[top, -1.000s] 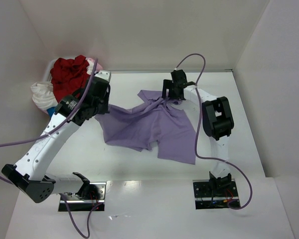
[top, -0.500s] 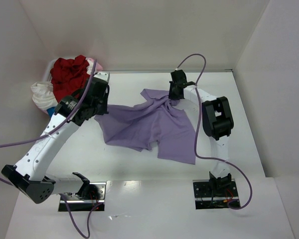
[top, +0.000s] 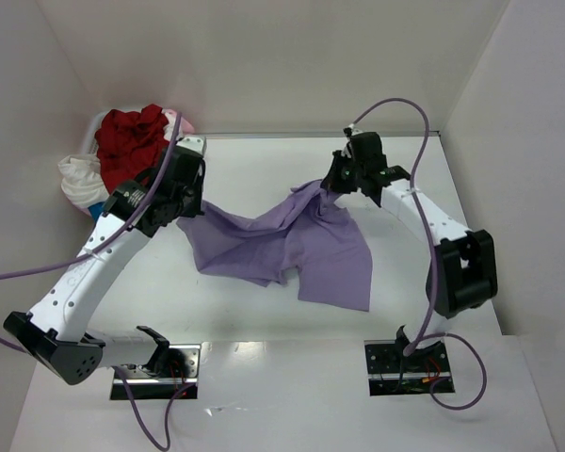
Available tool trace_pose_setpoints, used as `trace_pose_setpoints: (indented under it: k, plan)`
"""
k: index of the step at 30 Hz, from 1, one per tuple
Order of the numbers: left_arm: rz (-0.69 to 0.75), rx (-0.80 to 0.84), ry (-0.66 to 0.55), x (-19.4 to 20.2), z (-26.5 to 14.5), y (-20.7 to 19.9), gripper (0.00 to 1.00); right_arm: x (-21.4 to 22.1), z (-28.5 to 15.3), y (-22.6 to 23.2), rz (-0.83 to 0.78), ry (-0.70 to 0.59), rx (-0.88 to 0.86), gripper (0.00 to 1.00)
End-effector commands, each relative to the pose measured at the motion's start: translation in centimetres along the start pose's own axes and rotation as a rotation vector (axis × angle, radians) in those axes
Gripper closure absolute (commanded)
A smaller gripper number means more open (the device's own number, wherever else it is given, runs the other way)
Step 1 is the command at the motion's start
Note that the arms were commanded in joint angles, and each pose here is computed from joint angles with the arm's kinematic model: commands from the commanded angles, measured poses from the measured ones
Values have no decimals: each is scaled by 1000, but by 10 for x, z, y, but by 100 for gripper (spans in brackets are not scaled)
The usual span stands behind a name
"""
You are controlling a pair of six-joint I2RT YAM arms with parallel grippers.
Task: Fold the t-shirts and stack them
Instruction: Flatten out the tshirt
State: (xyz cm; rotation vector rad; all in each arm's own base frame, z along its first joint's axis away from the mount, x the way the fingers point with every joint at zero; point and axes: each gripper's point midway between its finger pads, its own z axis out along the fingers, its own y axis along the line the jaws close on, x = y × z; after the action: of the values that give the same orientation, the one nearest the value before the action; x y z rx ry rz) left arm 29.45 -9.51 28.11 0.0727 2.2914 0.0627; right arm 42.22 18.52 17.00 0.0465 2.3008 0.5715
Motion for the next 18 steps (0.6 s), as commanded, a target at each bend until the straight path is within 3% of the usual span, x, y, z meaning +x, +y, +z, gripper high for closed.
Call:
trace_pose_setpoints:
  k: [1, 3, 4, 5, 7, 11, 18]
  plan:
    - [-3, 18, -19, -5, 2, -3, 100, 47, -19, 33, 27, 175, -182, 100]
    - [-3, 18, -19, -5, 2, -3, 100, 66, -25, 38, -8, 232, -191, 83]
    - [1, 15, -11, -2, 4, -3, 100, 83, -31, 41, -13, 282, -187, 68]
    - [1, 15, -11, -2, 4, -3, 100, 90, -31, 35, -19, 299, -166, 35]
    - [1, 15, -11, -2, 4, -3, 100, 91, -39, 30, -21, 288, -138, 20]
    - [10, 24, -8, -3, 7, -5, 100, 60, -49, 15, -14, 158, -29, 1]
    - [13, 31, 2, 0, 9, -7, 100, 10, -54, -40, 39, -5, 193, 1]
